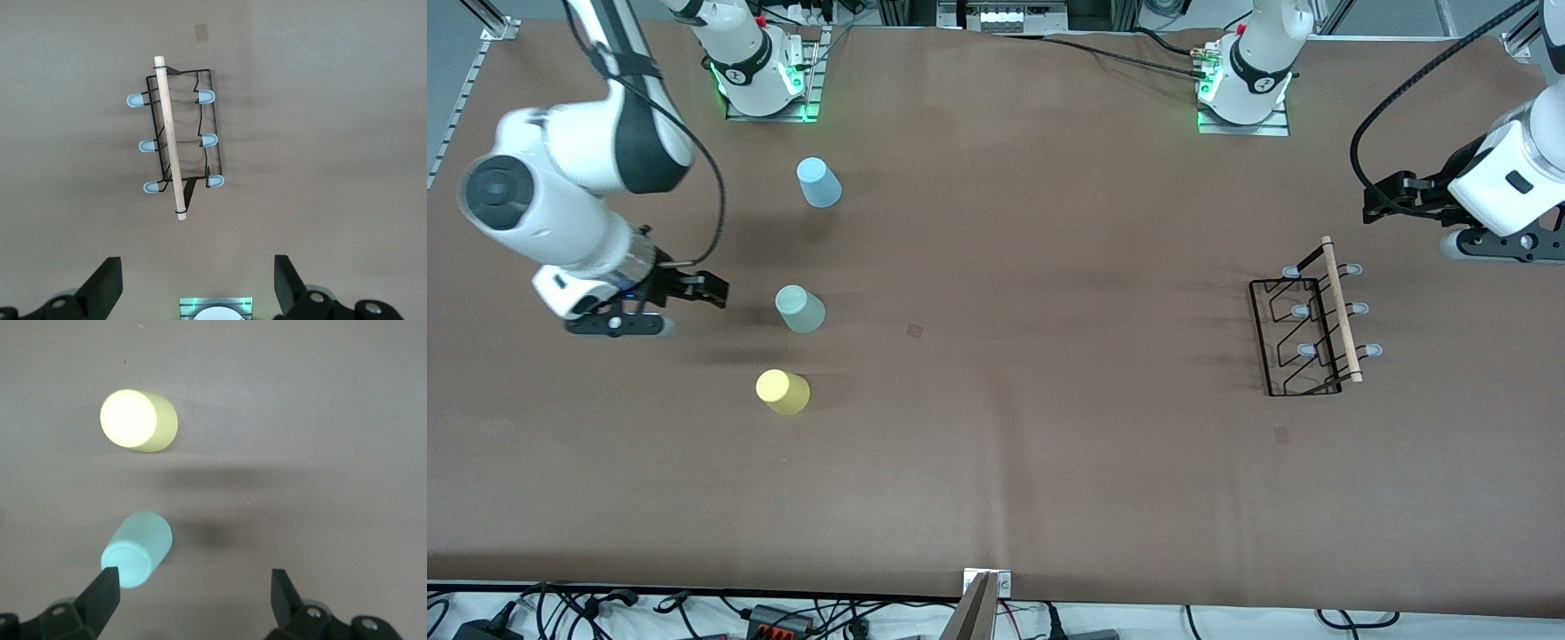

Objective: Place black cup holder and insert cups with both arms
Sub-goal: 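Lower the right gripper over the mint cup while the left gripper reaches the handle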

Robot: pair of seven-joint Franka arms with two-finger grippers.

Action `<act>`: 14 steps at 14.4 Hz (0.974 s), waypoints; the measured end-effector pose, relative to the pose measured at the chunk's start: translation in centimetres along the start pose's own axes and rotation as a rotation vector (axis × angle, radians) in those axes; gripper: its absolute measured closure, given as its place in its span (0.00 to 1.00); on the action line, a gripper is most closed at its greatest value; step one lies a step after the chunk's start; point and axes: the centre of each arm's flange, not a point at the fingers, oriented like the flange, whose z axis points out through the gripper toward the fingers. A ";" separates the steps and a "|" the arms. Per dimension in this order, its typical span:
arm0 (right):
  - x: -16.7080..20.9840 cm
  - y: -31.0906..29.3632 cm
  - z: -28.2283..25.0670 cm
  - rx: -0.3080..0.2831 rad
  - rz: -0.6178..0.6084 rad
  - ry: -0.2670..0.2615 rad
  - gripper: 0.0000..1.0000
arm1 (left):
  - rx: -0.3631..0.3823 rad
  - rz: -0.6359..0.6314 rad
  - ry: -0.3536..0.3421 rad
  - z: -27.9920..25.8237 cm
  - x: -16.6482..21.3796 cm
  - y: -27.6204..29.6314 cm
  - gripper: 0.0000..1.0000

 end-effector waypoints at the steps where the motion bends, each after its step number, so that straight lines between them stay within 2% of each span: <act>1: -0.7 -0.6 1.4 0.003 0.005 0.013 0.00 | -0.001 0.000 -0.013 0.6 0.4 0.0 0.00; 6: -2.4 -4.9 5.5 0.011 0.019 0.017 0.00 | -0.017 -0.051 -0.047 4.0 4.3 -3.3 0.00; 8: -2.5 -6.0 7.7 0.017 0.021 0.004 0.00 | -0.020 -0.068 -0.022 6.4 6.3 -4.5 0.00; 10: -2.7 -7.1 9.4 0.021 0.013 -0.010 0.00 | 0.010 -0.065 -0.002 9.4 7.8 -4.8 0.00; 14: -3.3 -9.6 10.2 0.022 0.033 -0.018 0.00 | 0.041 -0.050 0.049 14.5 8.6 -4.8 0.00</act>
